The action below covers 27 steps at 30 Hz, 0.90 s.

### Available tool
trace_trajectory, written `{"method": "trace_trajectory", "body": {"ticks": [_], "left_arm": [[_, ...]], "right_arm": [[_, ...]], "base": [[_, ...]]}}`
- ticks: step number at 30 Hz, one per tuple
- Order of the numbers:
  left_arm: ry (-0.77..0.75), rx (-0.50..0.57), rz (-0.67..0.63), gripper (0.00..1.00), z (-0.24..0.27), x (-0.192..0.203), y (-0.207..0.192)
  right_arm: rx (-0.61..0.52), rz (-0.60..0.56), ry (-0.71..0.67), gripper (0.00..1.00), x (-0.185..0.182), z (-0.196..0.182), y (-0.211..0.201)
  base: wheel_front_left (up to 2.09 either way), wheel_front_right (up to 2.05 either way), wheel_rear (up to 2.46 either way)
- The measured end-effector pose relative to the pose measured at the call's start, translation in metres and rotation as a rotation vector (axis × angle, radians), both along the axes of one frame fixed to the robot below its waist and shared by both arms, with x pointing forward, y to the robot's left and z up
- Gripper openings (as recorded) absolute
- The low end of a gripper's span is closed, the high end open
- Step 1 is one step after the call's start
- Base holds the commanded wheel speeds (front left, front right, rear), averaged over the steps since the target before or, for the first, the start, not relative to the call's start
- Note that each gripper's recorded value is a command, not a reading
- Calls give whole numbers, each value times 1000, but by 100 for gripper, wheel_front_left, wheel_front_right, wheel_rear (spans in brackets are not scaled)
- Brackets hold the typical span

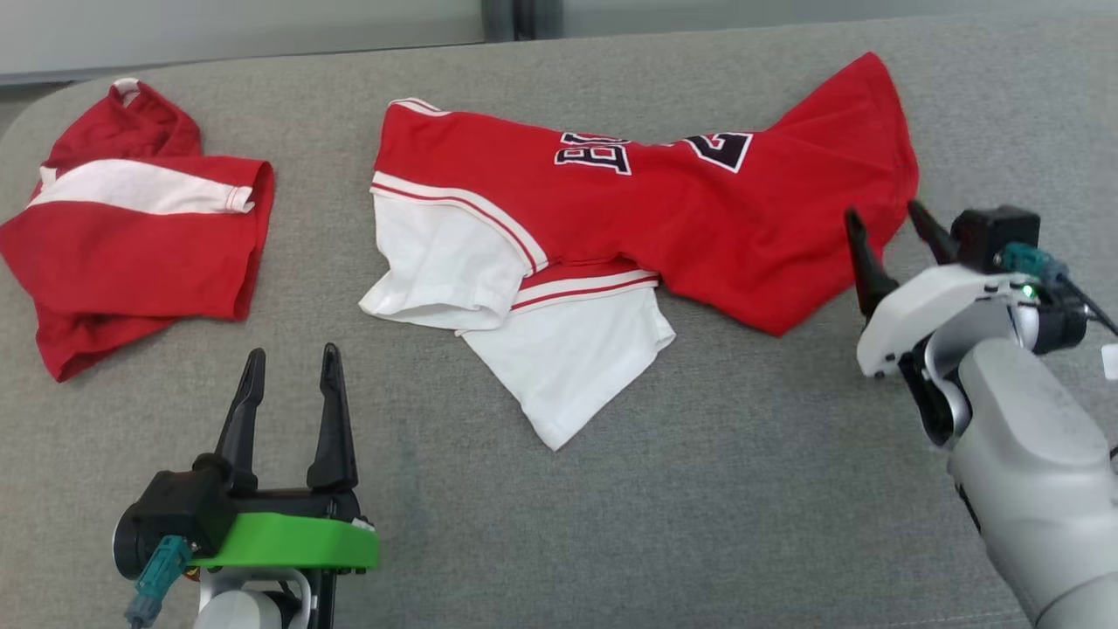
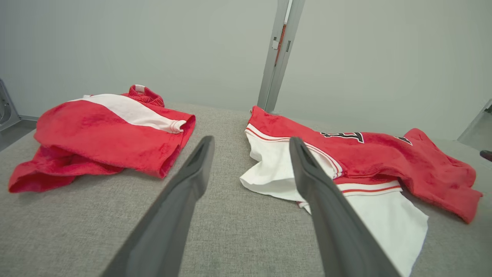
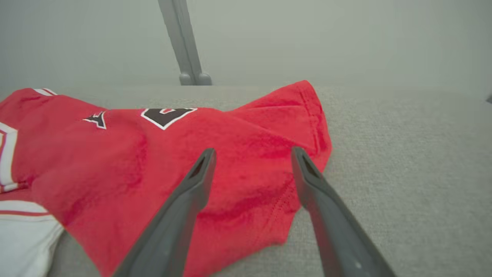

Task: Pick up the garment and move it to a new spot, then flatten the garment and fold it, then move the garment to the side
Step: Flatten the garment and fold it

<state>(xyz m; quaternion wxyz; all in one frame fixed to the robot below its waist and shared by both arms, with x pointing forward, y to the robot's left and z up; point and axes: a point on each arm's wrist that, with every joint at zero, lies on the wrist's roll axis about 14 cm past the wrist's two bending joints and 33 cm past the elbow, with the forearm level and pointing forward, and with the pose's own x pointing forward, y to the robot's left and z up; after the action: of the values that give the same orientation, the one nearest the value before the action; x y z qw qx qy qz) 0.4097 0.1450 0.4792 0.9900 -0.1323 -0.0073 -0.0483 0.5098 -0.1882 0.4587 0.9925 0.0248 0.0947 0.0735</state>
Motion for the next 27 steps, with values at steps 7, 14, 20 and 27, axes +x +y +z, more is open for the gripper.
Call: {"method": "trace_trajectory", "body": {"ticks": [7,14,20,27], "left_arm": [[-8,-5,-21,100,3,1,-7],[10,4,22,100,-2,-5,8],[21,12,56,100,-5,-10,20],[15,10,51,100,-2,-15,17]], "right_arm": [[52,-14,151,100,-32,-39,5],[118,-3,265,100,-33,-69,32],[144,16,283,40,-24,-72,48],[116,26,196,0,-23,-53,41]], "base": [[0,0,0],[0,0,0],[0,0,0],[0,0,0]]}}
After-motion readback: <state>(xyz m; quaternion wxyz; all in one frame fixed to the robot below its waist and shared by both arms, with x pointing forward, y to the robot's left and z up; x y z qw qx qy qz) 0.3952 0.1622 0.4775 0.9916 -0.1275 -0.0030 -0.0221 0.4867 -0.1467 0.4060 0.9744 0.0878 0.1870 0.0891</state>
